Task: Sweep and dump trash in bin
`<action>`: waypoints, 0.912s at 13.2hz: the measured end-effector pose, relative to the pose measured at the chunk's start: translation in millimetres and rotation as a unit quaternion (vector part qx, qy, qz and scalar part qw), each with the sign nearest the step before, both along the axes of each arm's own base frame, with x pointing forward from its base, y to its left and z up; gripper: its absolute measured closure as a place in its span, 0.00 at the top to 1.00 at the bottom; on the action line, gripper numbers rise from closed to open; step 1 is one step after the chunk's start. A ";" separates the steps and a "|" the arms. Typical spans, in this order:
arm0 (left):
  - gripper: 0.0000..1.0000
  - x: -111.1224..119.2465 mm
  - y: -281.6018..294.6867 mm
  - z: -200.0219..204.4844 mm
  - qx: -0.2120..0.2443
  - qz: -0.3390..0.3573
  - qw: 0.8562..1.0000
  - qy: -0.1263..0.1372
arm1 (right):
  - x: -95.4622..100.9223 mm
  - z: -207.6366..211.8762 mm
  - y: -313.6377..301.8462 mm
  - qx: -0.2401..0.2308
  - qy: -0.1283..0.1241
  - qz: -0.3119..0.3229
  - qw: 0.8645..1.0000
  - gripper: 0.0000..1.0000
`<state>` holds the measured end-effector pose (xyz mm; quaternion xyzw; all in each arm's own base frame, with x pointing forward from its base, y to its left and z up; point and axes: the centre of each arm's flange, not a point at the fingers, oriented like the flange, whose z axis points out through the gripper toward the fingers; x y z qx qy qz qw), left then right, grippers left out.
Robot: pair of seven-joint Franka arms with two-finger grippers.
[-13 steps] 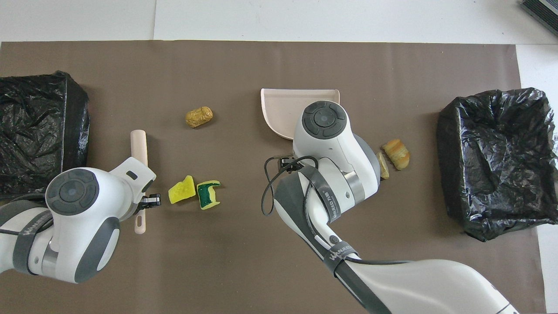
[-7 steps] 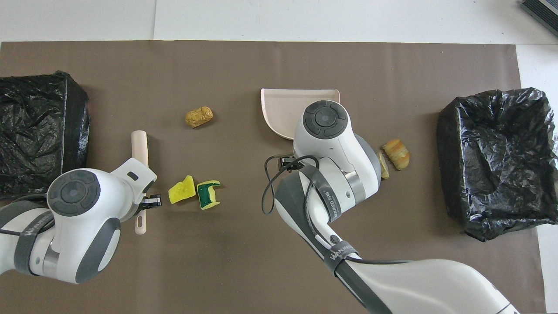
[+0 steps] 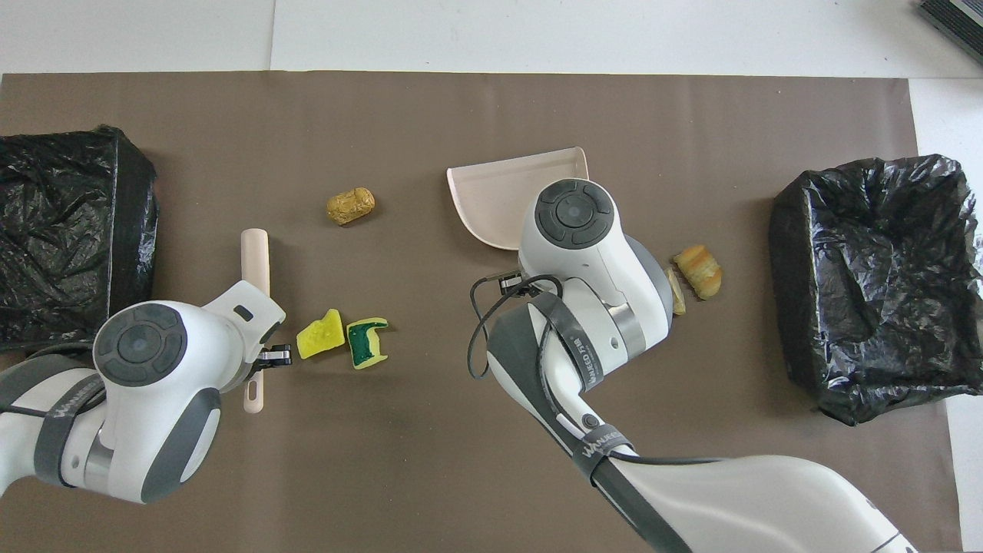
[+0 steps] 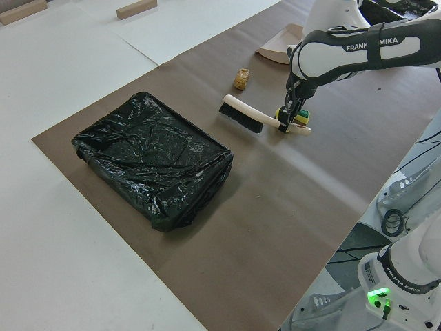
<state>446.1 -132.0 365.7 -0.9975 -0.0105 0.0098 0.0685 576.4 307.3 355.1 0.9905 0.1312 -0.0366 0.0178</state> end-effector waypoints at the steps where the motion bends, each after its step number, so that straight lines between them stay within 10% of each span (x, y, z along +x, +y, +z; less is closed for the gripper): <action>1: 0.26 -1.4 -4.2 -0.2 0.000 -0.005 1.000 0.000 | 2.2 1.5 -8.4 0.000 0.008 0.042 0.999 0.31; 7: 0.26 -7.9 -20.1 -2.2 -0.005 -0.017 1.000 0.004 | -2.9 47.6 -36.8 0.011 0.032 0.248 0.968 0.31; 12: 0.26 -9.6 -24.0 -2.6 -0.010 -0.017 1.000 0.006 | -44.9 92.8 -62.6 0.026 0.038 0.425 0.904 0.31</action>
